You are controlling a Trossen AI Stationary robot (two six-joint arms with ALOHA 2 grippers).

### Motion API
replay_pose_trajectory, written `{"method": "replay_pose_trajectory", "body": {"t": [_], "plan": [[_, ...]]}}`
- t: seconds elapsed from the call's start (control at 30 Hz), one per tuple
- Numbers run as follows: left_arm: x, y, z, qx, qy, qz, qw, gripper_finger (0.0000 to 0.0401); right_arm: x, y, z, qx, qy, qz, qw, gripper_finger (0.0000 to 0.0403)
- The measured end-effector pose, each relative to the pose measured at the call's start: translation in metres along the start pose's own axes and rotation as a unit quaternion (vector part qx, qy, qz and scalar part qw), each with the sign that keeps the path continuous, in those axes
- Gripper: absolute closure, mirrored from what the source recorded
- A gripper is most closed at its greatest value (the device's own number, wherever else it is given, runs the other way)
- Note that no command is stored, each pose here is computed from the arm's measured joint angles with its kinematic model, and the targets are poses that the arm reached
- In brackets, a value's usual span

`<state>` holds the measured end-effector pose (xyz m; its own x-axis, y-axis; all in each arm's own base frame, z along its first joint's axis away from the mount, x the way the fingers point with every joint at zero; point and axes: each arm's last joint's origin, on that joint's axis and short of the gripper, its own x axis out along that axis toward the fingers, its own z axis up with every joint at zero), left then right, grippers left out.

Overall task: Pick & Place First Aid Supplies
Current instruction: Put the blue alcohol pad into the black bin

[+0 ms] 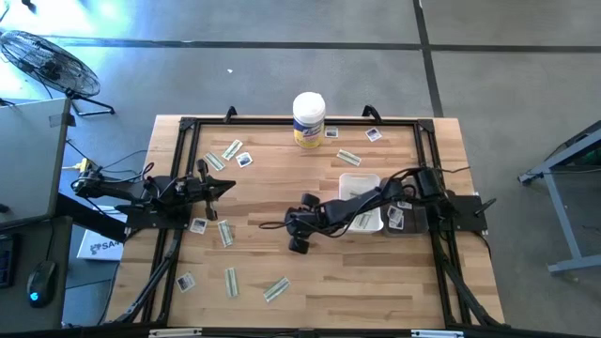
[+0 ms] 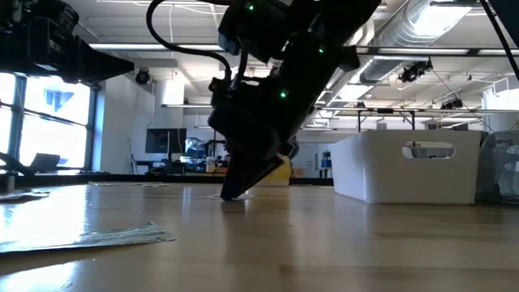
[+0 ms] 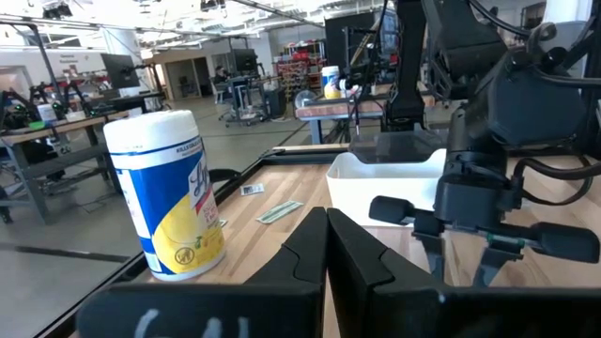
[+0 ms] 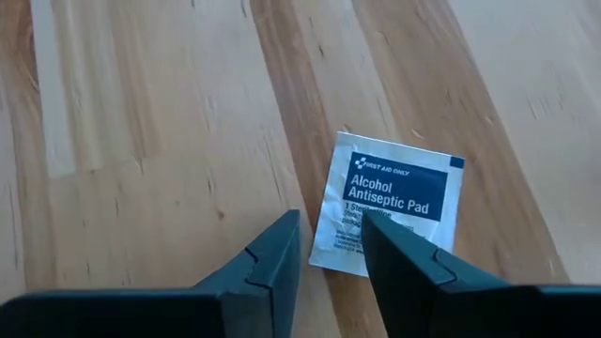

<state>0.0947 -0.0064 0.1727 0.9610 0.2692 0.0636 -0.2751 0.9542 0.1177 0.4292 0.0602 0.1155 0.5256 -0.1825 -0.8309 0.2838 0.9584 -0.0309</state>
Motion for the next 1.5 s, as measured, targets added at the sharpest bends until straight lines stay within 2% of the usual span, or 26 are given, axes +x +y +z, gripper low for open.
{"method": "replay_pose_trajectory", "body": {"t": [0.13,0.5,0.7,0.87,1.03,1.17,1.3,1.5], "plan": [[0.000,0.000,0.000,0.000,0.000,0.000,1.000,0.0400,0.000,-0.001,-0.002,0.012,0.005,-0.015,1.000,0.0306],[0.000,0.000,0.000,0.000,0.000,0.000,1.000,0.0400,0.001,-0.001,-0.002,0.022,0.003,-0.013,1.000,0.0382],[0.000,0.000,0.000,0.000,0.000,0.000,1.000,0.0400,-0.001,-0.001,0.000,0.024,-0.004,-0.009,1.000,0.0397],[0.000,0.000,0.000,0.000,0.000,0.000,1.000,0.0400,-0.016,-0.003,0.005,0.024,-0.004,-0.003,1.000,0.0402],[0.000,0.000,0.000,0.000,0.000,0.000,1.000,0.0400,-0.052,-0.006,0.016,0.044,-0.010,0.002,0.999,0.0402],[0.000,0.000,0.000,0.000,0.000,0.000,1.000,0.0400,-0.087,-0.009,0.015,0.053,0.003,-0.019,0.998,0.0402],[0.000,0.000,0.000,0.000,0.000,0.000,1.000,0.0400,-0.134,-0.014,0.009,0.070,0.015,-0.059,0.996,0.0402],[0.000,0.000,0.000,0.000,0.000,0.000,1.000,0.0400,-0.191,-0.025,-0.019,0.117,0.072,-0.144,0.980,0.0402]]}}
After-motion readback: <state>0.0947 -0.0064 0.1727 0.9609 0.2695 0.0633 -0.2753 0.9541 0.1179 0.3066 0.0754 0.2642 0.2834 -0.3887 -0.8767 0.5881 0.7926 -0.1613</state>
